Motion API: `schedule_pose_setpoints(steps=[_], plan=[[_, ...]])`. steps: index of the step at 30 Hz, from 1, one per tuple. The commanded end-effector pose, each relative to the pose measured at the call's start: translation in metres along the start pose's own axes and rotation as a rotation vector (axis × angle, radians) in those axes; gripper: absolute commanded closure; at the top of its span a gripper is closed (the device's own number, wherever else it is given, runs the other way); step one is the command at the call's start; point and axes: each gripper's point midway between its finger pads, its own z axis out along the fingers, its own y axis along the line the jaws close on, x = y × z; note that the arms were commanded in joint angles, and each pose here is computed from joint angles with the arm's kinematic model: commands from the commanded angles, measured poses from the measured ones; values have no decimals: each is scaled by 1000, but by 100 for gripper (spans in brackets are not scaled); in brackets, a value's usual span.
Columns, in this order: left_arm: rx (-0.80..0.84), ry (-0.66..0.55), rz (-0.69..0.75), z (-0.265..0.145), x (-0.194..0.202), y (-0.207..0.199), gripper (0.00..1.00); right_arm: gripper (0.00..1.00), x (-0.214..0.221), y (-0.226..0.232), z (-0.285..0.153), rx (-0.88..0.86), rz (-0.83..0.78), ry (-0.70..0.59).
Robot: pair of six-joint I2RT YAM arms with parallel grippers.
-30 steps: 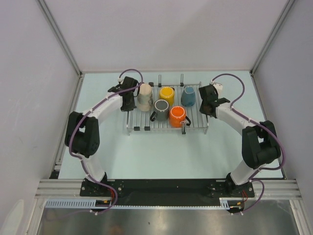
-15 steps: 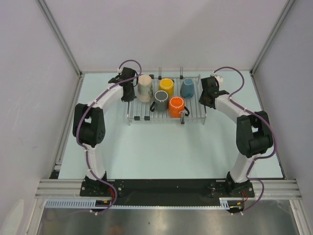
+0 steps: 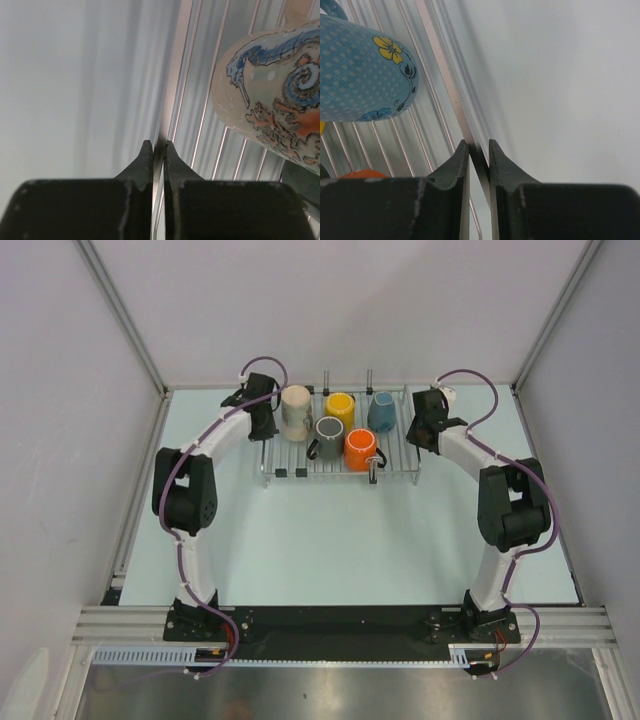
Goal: Unload the cups from the dish rack
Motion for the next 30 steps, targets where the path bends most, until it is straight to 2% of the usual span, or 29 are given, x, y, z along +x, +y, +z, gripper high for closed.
schedule_pose_setpoints(steps=[1, 9, 10, 12, 13, 14, 15, 16, 18, 19, 20, 23, 28, 30], plan=[[30, 88, -96, 27, 29, -15, 99, 100, 67, -26, 33, 113, 81, 161], [7, 55, -91, 11, 23, -6, 98, 100, 67, -22, 19, 105, 54, 134], [9, 41, -93, 5, 19, -5, 97, 100, 66, -21, 17, 103, 51, 132], [2, 32, -93, 0, 18, -2, 86, 100, 61, -16, 11, 88, 45, 121], [5, 20, -96, -5, 15, -2, 80, 89, 59, -16, 9, 88, 43, 117], [0, 19, -95, -7, 16, 0, 68, 82, 56, -11, 4, 74, 39, 106], [-5, 15, -100, -8, 16, 1, 63, 74, 55, -9, 2, 71, 37, 102], [-4, 10, -101, -12, 15, 2, 58, 62, 53, -9, 1, 70, 36, 94], [-7, 4, -104, -15, 15, 4, 44, 51, 50, -5, -5, 66, 30, 82], [-15, 1, -105, -17, 15, 6, 38, 41, 48, -3, -6, 60, 29, 77], [-12, -11, -109, -21, 12, 6, 31, 36, 48, -4, -7, 61, 27, 78], [-24, -37, -114, -30, 5, 10, 24, 25, 43, -4, -11, 59, 31, 64], [-22, -86, -121, -45, -10, 11, 18, 12, 25, -1, -25, 46, 43, 9], [-22, -106, -125, -53, -16, 13, 16, 11, 15, -2, -32, 53, 47, -18]])
